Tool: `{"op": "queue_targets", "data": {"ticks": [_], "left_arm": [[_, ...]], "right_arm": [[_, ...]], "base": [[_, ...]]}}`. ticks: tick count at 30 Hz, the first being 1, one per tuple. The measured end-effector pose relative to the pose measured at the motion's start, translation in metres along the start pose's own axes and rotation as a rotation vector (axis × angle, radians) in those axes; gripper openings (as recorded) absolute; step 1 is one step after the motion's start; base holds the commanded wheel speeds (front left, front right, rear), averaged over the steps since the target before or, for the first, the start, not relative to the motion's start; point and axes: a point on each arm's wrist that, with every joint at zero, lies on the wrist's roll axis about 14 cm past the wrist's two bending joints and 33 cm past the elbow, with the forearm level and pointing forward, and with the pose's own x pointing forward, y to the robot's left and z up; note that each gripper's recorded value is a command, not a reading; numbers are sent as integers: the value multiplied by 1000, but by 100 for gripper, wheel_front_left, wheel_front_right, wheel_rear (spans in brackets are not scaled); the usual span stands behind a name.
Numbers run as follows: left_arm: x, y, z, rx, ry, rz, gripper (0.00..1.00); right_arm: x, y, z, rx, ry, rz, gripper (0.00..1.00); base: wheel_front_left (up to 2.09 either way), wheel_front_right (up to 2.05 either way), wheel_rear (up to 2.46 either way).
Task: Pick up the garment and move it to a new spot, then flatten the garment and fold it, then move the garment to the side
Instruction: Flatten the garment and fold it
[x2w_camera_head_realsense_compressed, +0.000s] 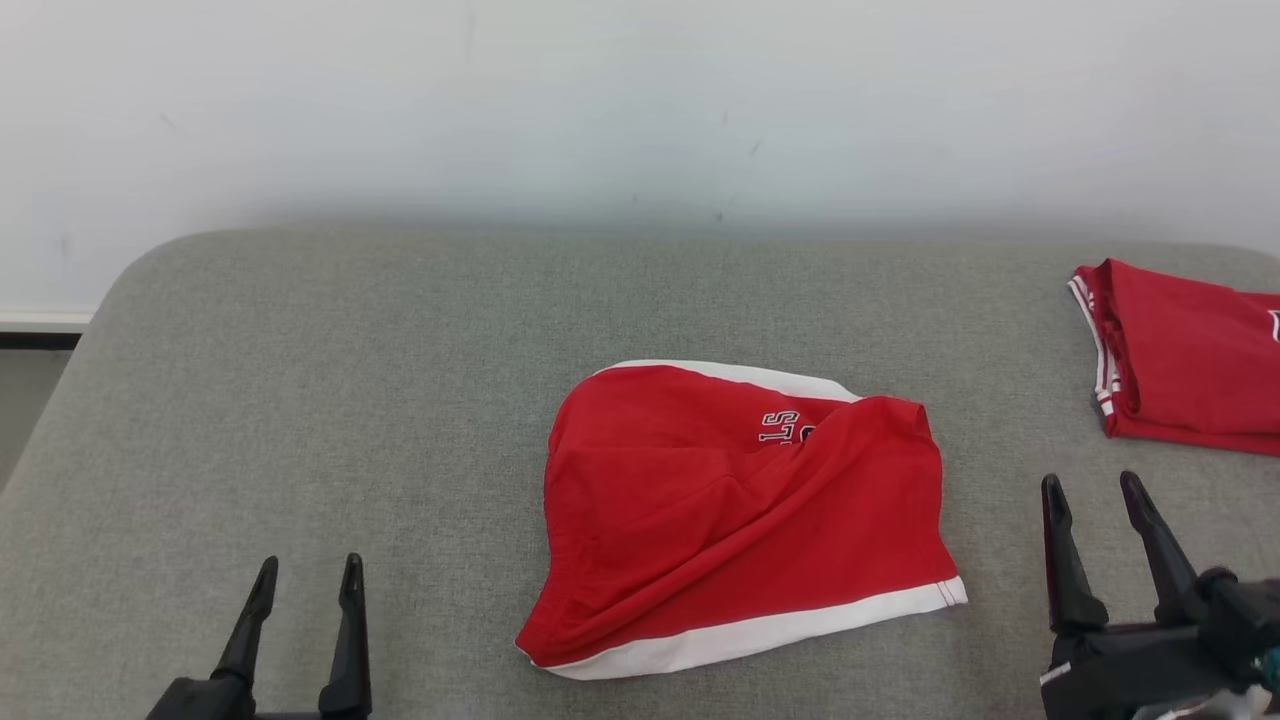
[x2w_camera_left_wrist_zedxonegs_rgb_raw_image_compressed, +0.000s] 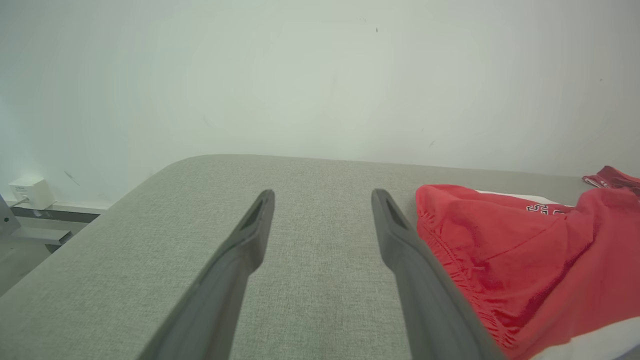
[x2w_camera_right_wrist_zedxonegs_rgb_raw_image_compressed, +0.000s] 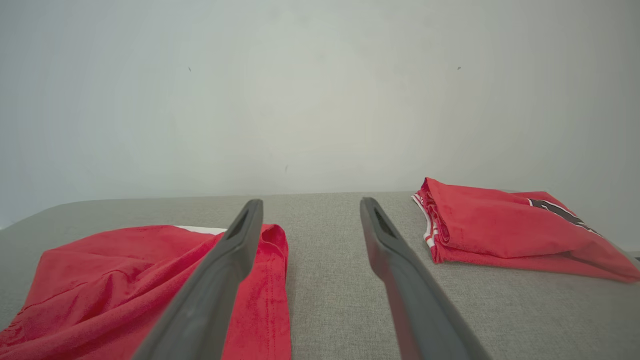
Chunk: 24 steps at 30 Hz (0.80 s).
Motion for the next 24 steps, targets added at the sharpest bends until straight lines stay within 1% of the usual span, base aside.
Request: {"op": "queue_targets", "data": {"ticks": [4, 9, 18, 21, 24], "left_arm": [[-2, 6, 1, 12, 0, 13, 100], [-7, 11, -1, 26, 6, 30, 100], [-14, 20, -7, 49, 29, 55, 100], [-14, 13, -11, 59, 45, 18, 100], [-14, 1, -20, 70, 82, -58, 100]], "right_arm": [[-18, 3, 4, 9, -17, -14, 100], [-36, 1, -2, 20, 0, -34, 100], [-42, 4, -11, 33, 25, -39, 100], [-41, 4, -17, 27, 45, -30, 100], [-38, 2, -23, 12, 69, -22, 100]], "base": [[0, 0, 0], [0, 0, 0], [0, 0, 0], [0, 0, 0], [0, 0, 0]]}}
